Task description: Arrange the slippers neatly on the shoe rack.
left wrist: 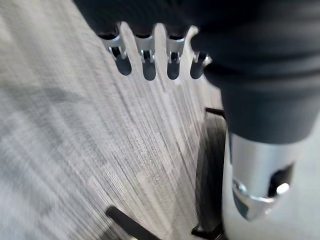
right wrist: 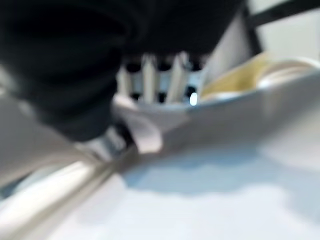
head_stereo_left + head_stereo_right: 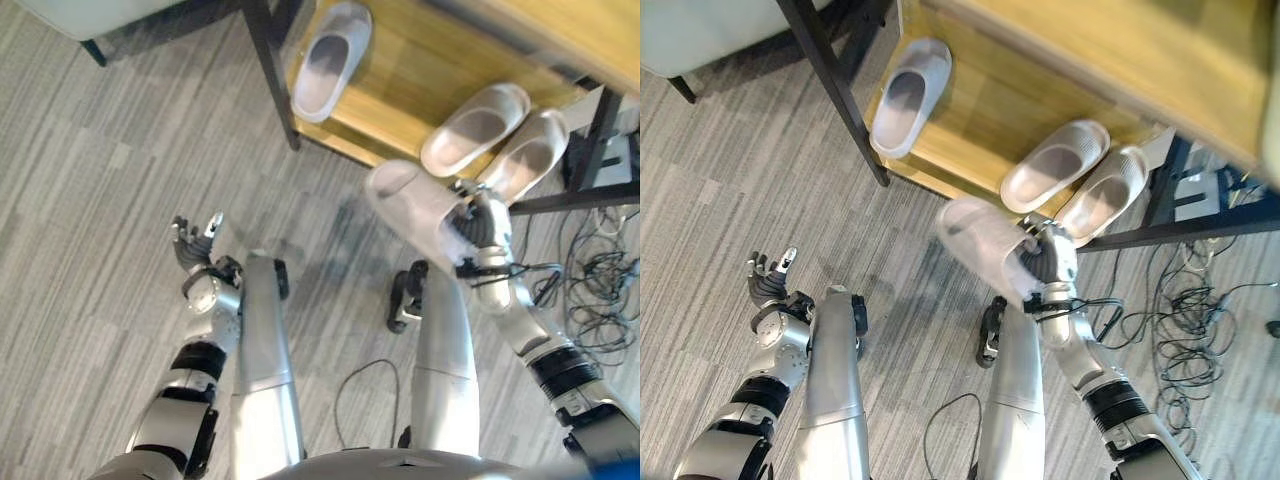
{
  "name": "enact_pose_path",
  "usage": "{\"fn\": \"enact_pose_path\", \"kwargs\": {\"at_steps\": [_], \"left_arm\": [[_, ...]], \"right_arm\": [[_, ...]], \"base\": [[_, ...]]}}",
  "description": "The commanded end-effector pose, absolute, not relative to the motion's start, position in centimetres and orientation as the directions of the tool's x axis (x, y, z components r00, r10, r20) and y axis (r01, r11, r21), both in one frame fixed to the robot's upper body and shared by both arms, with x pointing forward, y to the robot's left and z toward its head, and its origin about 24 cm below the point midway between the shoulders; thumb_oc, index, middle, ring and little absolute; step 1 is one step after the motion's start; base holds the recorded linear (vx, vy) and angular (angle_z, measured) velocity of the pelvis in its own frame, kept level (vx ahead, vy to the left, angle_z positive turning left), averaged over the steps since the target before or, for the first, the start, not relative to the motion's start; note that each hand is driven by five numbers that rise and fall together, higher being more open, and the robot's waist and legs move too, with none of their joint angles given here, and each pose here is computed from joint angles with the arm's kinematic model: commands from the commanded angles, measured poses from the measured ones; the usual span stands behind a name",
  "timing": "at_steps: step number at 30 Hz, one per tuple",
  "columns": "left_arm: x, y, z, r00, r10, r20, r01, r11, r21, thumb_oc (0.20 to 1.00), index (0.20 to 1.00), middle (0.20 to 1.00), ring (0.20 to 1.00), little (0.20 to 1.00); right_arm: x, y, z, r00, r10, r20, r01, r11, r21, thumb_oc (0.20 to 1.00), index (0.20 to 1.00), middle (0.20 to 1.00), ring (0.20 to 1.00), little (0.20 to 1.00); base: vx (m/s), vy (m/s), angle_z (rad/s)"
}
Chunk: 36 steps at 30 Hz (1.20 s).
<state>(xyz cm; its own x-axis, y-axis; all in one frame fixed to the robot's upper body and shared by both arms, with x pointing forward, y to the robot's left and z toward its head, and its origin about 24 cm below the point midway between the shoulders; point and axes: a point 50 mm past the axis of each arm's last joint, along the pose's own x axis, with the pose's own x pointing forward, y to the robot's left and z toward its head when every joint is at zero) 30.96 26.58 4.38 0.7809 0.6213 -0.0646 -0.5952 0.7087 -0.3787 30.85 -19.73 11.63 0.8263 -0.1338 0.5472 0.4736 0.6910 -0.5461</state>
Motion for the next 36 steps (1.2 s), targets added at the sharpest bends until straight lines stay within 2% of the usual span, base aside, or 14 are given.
{"fn": "enact_pose_path", "kwargs": {"at_steps": [1,5,9,10,24,28,32,36], "left_arm": [[31.0,26.7,5.1,0.743,0.669,-0.029,-0.614,0.664,-0.425,1.0,1.0,1.0,1.0,1.0],[31.5,27.2,7.4,0.749,0.662,0.04,-0.568,0.671,-0.477,1.0,1.0,1.0,1.0,1.0],[31.9,27.6,8.6,0.756,0.648,0.091,-0.547,0.702,-0.456,1.0,1.0,1.0,1.0,1.0],[31.8,27.7,9.0,0.756,0.644,0.112,-0.542,0.713,-0.445,1.0,1.0,1.0,1.0,1.0],[31.2,25.9,4.1,0.779,0.617,-0.11,-0.571,0.627,-0.529,1.0,1.0,1.0,1.0,1.0],[30.5,25.5,2.4,0.773,0.607,-0.183,-0.595,0.594,-0.541,1.0,1.0,1.0,1.0,1.0],[30.2,25.2,1.6,0.776,0.592,-0.218,-0.599,0.581,-0.551,1.0,1.0,1.0,1.0,1.0],[30.2,25.0,1.1,0.797,0.555,-0.239,-0.583,0.601,-0.548,1.0,1.0,1.0,1.0,1.0]], "right_arm": [[29.9,-19.3,15.2,0.707,-0.155,0.69,0.526,0.767,-0.367,0.2,0.2,0.2,0.2,0.2],[30.0,-19.3,18.5,0.634,-0.13,0.762,0.525,0.795,-0.302,0.2,0.2,0.2,0.2,0.2],[30.2,-19.5,20.7,0.591,-0.093,0.801,0.534,0.79,-0.302,0.2,0.2,0.2,0.2,0.2],[30.2,-19.5,22.2,0.554,-0.059,0.83,0.543,0.782,-0.307,0.2,0.2,0.2,0.2,0.2],[29.7,-17.2,31.2,0.309,0.124,0.943,0.593,0.75,-0.293,0.2,0.2,0.2,0.2,0.2],[30.2,-16.8,32.1,0.335,0.168,0.927,0.587,0.733,-0.345,0.2,0.2,0.2,0.2,0.2],[31.6,-16.6,32.4,0.402,0.149,0.903,0.524,0.772,-0.361,0.2,0.2,0.2,0.2,0.2],[33.8,-15.7,34.9,0.507,0.139,0.851,0.31,0.892,-0.33,0.2,0.2,0.2,0.2,0.2]], "base": [[0.12,-0.068,0.01],[0.06,-0.049,0.0],[0.03,-0.037,-0.07],[0.05,-0.041,-0.02],[0.01,-0.006,0.0],[0.01,0.001,0.05],[0.01,0.003,0.02],[0.0,0.0,0.0]]}}
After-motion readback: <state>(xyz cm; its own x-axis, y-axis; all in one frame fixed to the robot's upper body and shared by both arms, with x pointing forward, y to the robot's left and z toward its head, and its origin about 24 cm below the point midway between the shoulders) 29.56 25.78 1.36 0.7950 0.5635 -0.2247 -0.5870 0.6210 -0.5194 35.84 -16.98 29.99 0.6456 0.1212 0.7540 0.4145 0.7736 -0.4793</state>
